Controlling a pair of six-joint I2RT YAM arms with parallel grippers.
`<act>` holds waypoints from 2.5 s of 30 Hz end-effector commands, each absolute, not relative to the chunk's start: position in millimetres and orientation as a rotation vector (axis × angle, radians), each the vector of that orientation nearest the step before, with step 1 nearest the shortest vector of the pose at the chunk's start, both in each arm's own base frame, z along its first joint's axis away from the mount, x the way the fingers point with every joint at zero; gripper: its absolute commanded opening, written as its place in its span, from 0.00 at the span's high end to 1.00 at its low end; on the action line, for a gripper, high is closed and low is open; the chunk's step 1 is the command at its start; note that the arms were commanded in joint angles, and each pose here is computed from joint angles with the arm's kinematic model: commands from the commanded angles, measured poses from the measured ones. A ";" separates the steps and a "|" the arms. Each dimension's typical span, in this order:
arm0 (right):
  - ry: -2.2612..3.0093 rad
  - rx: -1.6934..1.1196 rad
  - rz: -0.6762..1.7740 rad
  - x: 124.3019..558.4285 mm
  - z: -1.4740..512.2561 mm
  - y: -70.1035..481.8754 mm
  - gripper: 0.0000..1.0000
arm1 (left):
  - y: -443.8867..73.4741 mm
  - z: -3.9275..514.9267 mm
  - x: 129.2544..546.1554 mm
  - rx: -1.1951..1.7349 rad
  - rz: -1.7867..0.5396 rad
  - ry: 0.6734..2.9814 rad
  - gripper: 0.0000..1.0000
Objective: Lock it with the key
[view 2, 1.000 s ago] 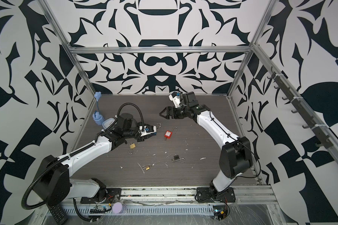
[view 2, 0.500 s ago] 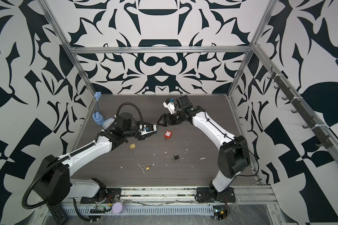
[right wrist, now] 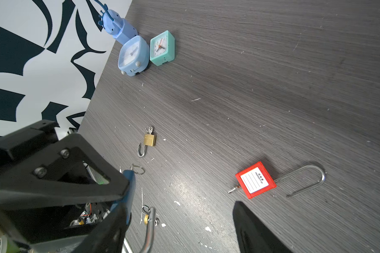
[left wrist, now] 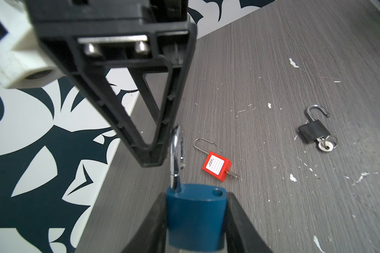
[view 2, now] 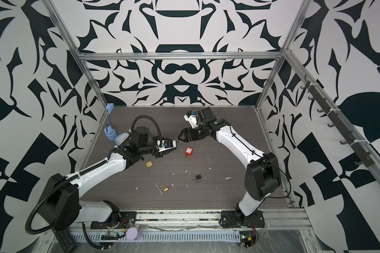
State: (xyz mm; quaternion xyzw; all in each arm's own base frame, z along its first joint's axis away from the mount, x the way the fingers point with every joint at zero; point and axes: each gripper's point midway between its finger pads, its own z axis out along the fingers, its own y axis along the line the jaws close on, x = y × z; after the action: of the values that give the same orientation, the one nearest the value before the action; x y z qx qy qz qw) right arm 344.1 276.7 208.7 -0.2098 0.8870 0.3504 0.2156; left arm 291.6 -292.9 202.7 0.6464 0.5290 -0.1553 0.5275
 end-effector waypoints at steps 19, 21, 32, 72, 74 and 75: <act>2.233 -0.746 1.138 305.9 265.4 279.1 0.30 | -295.8 205.0 287.0 1.559 -0.460 1.326 1.00; 2.236 -0.769 1.178 300.8 262.3 283.1 0.32 | -296.3 206.2 286.7 1.554 -0.469 1.329 1.00; 2.271 -0.822 1.190 291.9 244.6 290.0 0.46 | -297.8 205.3 286.7 1.556 -0.482 1.331 1.00; 2.341 -0.797 1.197 296.3 226.4 296.7 0.94 | -299.4 203.5 299.4 1.530 -0.431 1.347 1.00; 2.351 -0.782 1.202 297.8 226.5 297.7 0.97 | -299.3 202.0 302.6 1.522 -0.405 1.349 1.00; 2.355 -0.774 1.209 298.5 227.1 298.6 1.00 | -299.6 202.4 304.5 1.515 -0.386 1.344 1.00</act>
State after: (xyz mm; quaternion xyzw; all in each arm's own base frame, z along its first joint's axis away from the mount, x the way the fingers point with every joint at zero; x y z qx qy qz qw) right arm 298.4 291.2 212.3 -0.2754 0.8458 0.4163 0.1882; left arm 290.7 -294.3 186.3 0.6375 0.5743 -0.1856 0.4789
